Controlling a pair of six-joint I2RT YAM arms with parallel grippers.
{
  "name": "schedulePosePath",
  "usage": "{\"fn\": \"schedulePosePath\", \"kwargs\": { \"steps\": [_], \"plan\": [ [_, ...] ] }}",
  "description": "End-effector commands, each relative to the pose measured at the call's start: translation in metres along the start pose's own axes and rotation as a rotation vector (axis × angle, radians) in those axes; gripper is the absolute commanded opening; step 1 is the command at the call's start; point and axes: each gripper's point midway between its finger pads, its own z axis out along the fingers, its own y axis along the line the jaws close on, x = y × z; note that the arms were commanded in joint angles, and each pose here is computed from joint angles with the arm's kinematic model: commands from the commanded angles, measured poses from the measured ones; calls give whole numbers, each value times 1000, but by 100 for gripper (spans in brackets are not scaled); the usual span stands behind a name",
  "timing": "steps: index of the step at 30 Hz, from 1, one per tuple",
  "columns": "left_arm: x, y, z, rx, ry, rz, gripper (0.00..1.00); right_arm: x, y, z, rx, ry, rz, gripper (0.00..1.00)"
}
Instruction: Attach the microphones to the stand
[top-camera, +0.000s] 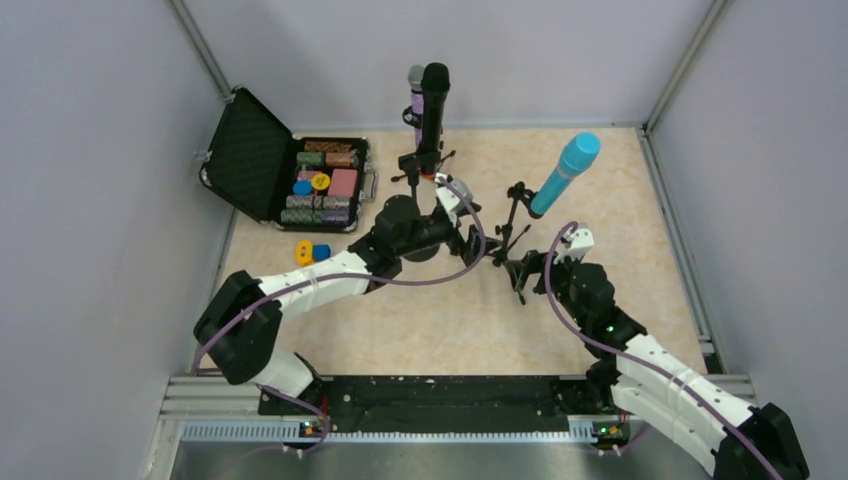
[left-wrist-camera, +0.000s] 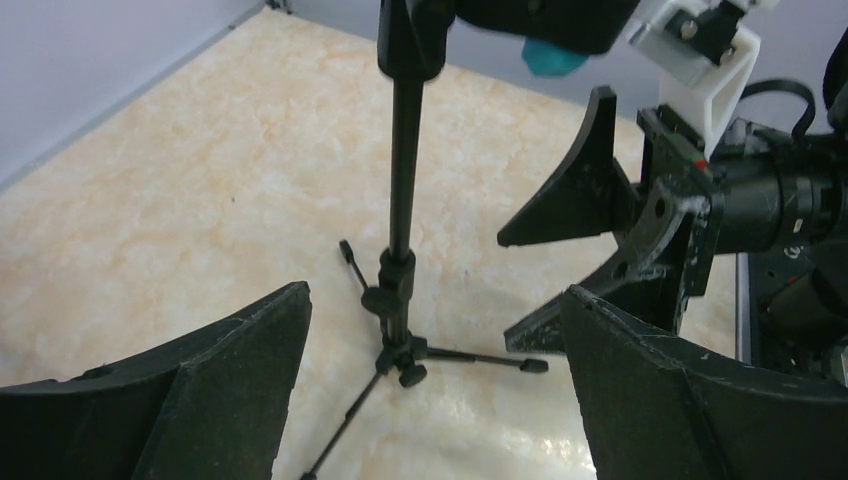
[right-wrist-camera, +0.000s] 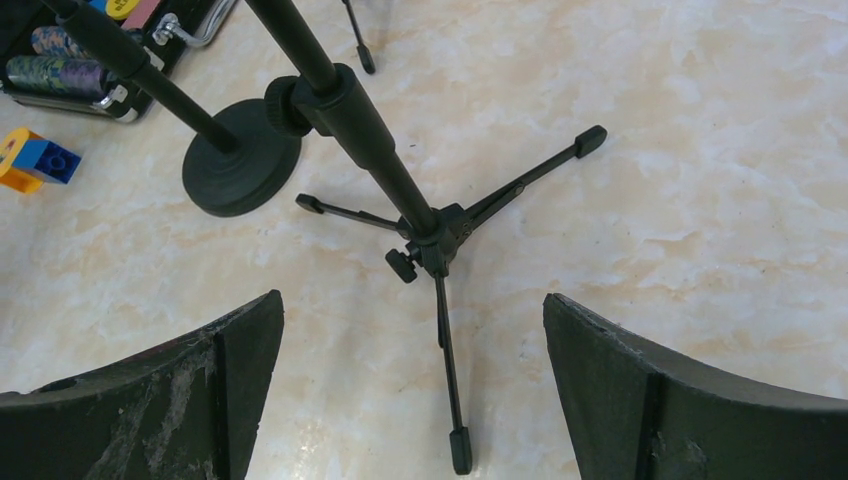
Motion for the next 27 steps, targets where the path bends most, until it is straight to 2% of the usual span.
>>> {"fn": "schedulePosePath", "kwargs": {
  "steps": [1,11,16,22,27],
  "plan": [
    [7,-1,-20,-51,10,-46,99,-7,10,-2,-36,-7,31,99],
    [68,12,-72,-225,139,-227,99,4,8,-9,-78,62,129,99],
    [94,39,-115,-362,162,-316,99,1,-17,-12,0,62,194,99],
    [97,87,-172,-558,133,-390,99,-7,-52,-11,142,58,219,99],
    [87,128,-224,-765,99,-385,99,-23,-85,-6,260,46,193,99]
  ]
}}
